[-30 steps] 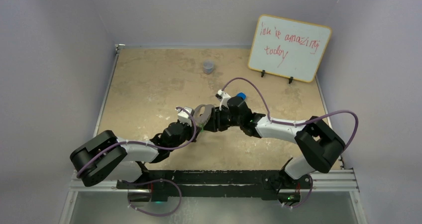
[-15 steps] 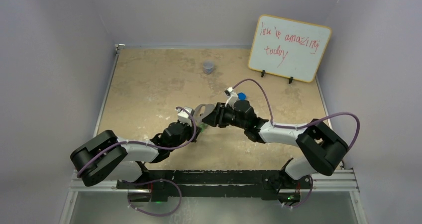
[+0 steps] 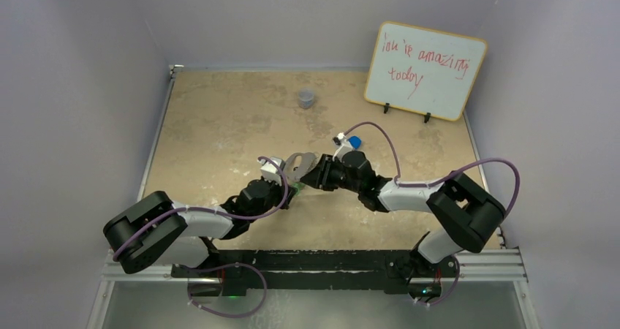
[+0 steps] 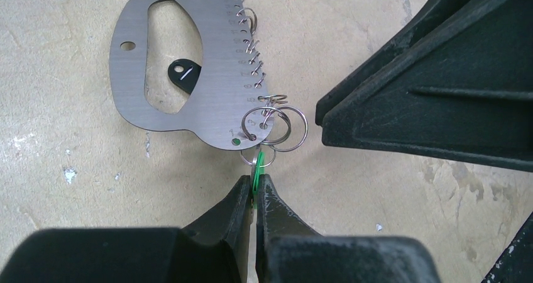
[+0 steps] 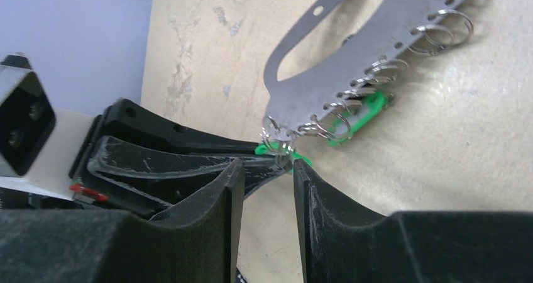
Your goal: Remove the keys from the keyring
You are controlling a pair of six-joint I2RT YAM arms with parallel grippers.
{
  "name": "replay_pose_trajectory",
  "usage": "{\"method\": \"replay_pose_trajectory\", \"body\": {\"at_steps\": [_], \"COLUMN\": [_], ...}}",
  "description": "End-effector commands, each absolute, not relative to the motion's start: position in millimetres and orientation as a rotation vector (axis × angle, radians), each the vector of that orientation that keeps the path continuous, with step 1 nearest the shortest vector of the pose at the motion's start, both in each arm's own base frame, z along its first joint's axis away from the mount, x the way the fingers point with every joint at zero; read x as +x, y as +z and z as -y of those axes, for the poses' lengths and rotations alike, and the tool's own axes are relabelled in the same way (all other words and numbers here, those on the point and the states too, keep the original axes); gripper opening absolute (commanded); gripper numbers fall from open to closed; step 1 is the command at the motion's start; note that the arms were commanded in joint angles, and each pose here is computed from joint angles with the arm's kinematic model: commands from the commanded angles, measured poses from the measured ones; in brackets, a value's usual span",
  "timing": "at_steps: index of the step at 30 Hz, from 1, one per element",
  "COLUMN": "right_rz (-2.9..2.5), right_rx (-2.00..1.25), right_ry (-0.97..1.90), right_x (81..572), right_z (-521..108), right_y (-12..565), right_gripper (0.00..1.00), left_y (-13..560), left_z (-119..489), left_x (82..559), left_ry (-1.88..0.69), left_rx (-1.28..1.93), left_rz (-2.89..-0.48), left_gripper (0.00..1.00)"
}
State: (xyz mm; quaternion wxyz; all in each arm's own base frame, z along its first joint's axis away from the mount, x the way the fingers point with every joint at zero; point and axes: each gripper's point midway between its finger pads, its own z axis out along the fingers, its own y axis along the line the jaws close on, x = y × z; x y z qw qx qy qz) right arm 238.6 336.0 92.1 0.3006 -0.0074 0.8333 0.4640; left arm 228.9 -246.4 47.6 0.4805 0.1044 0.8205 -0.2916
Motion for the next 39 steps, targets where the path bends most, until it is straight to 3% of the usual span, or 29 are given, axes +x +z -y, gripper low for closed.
{"method": "replay_pose_trajectory", "body": {"at_steps": [1, 15, 39], "right_rz": [-2.193, -2.161, -2.101], "right_rx": [0.054, 0.114, 0.059], "right_ry": [1.243, 1.249, 1.246], "right_x": [236, 240, 254], "right_z": [-335, -343, -359], "right_y": [97, 88, 91], "right_gripper": [0.37, 0.2, 0.29], "left_y": [68, 73, 74], "left_z": [258, 260, 261], "left_x": [235, 235, 234], "left_ry": [-0.776, -0.797, -0.805], "left_rx": [0.223, 0.213, 0.216], "left_rz": [-1.936, -1.93, -1.928], "left_gripper": [0.0, 0.0, 0.0]}}
